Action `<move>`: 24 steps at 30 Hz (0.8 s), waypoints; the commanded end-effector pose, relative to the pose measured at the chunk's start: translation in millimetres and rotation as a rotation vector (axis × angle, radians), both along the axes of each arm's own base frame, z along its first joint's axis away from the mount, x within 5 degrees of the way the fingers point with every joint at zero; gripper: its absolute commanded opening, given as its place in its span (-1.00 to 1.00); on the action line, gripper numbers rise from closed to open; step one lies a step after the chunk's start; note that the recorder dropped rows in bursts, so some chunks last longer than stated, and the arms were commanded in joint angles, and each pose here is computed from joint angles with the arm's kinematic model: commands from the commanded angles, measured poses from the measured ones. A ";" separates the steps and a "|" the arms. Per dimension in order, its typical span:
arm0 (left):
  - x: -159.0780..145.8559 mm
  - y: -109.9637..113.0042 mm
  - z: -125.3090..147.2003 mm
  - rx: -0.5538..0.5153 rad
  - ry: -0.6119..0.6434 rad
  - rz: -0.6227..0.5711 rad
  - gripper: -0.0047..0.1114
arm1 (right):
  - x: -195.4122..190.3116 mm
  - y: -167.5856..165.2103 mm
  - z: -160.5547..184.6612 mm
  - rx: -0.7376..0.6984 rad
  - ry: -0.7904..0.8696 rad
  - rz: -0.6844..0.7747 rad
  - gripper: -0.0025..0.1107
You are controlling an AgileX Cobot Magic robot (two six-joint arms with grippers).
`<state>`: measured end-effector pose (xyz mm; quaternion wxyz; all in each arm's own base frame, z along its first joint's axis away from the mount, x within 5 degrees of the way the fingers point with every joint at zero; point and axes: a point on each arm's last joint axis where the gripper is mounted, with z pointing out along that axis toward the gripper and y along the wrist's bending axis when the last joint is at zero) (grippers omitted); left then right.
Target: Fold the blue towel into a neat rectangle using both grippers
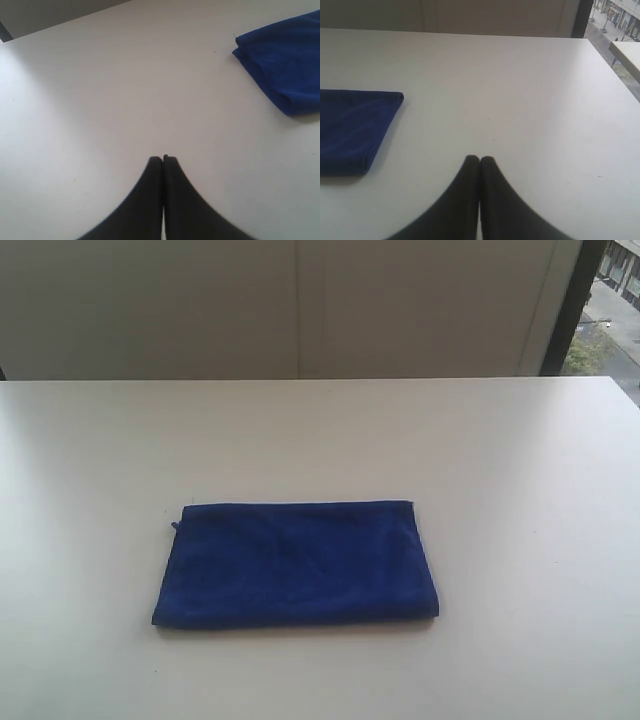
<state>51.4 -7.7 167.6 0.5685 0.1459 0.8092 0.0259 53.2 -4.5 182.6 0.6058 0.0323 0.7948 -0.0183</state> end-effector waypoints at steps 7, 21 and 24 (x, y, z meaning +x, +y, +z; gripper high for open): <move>-0.2 -0.9 -0.6 -0.011 -0.004 -0.010 -0.92 | 0.1 -0.1 -0.3 -0.005 -0.013 0.001 -0.96; -0.2 -0.9 -0.8 -0.011 -0.002 -0.011 -0.92 | 0.1 -0.1 -0.3 -0.005 -0.013 0.001 -0.96; -0.3 -0.9 -1.0 -0.023 0.002 -0.006 -0.92 | 0.1 -0.1 -0.3 -0.005 -0.013 0.001 -0.96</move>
